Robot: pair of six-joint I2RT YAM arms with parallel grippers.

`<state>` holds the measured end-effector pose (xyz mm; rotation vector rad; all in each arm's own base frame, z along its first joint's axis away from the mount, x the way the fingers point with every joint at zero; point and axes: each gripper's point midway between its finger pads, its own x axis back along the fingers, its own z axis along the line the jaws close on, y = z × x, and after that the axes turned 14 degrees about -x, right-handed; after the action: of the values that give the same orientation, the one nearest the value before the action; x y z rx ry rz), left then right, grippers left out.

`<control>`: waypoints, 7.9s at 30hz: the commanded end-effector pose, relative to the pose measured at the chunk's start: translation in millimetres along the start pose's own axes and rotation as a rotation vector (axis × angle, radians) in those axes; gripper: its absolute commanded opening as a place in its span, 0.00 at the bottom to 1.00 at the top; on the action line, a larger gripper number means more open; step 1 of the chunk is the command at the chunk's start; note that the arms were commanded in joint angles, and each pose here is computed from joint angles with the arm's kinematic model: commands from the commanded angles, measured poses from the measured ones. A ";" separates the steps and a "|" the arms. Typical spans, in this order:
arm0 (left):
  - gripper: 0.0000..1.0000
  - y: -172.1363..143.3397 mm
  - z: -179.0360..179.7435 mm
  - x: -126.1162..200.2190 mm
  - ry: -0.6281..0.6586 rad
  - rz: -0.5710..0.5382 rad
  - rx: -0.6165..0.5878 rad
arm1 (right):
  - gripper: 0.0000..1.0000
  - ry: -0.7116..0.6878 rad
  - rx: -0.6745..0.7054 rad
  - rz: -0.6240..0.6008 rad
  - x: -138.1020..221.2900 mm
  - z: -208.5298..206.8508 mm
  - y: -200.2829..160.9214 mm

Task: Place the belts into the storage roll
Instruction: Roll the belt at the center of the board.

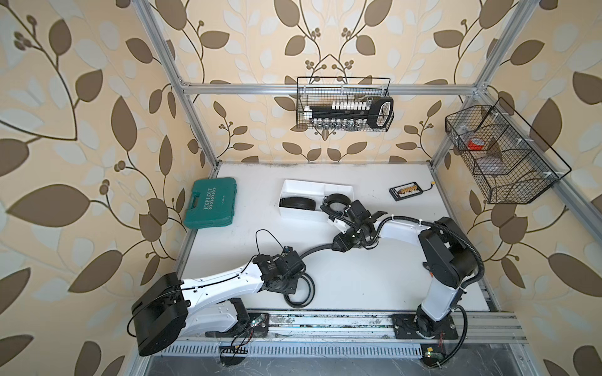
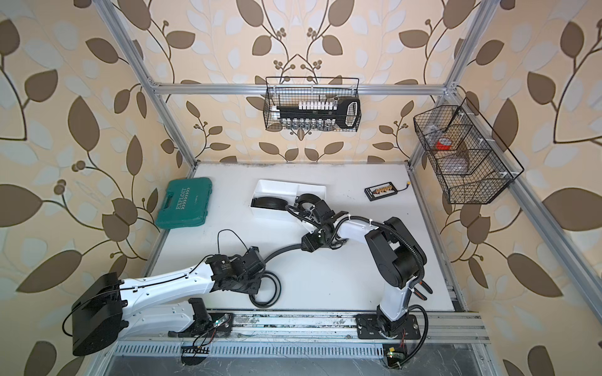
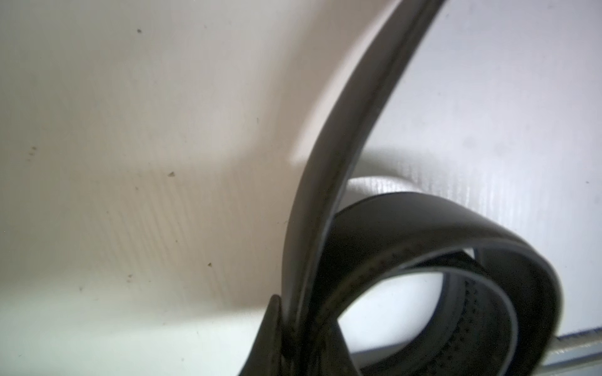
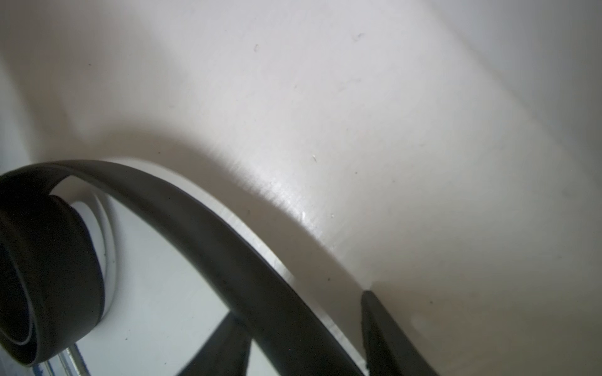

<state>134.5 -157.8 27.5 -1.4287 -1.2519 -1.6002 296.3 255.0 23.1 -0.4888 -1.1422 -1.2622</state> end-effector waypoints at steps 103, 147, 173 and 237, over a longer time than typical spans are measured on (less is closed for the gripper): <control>0.00 115.8 -11.3 -26.8 0.083 0.090 -0.040 | 0.15 -0.187 -0.393 -0.148 11.1 -43.8 -18.5; 0.00 170.5 -71.4 -54.7 -0.025 0.106 0.060 | 0.68 0.006 -0.561 -0.219 22.1 3.6 -22.2; 0.40 149.5 -99.6 -9.4 -0.316 0.033 0.182 | 0.00 -0.247 -0.463 -0.244 8.5 -9.7 -23.1; 0.00 155.7 -69.9 -31.0 -0.279 -0.169 -0.085 | 0.66 0.014 -0.352 -0.123 36.1 -4.8 0.2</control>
<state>259.1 -285.5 28.2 -1.7627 -1.5242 -1.5831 291.8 236.0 38.4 -0.6538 -1.0383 -1.4758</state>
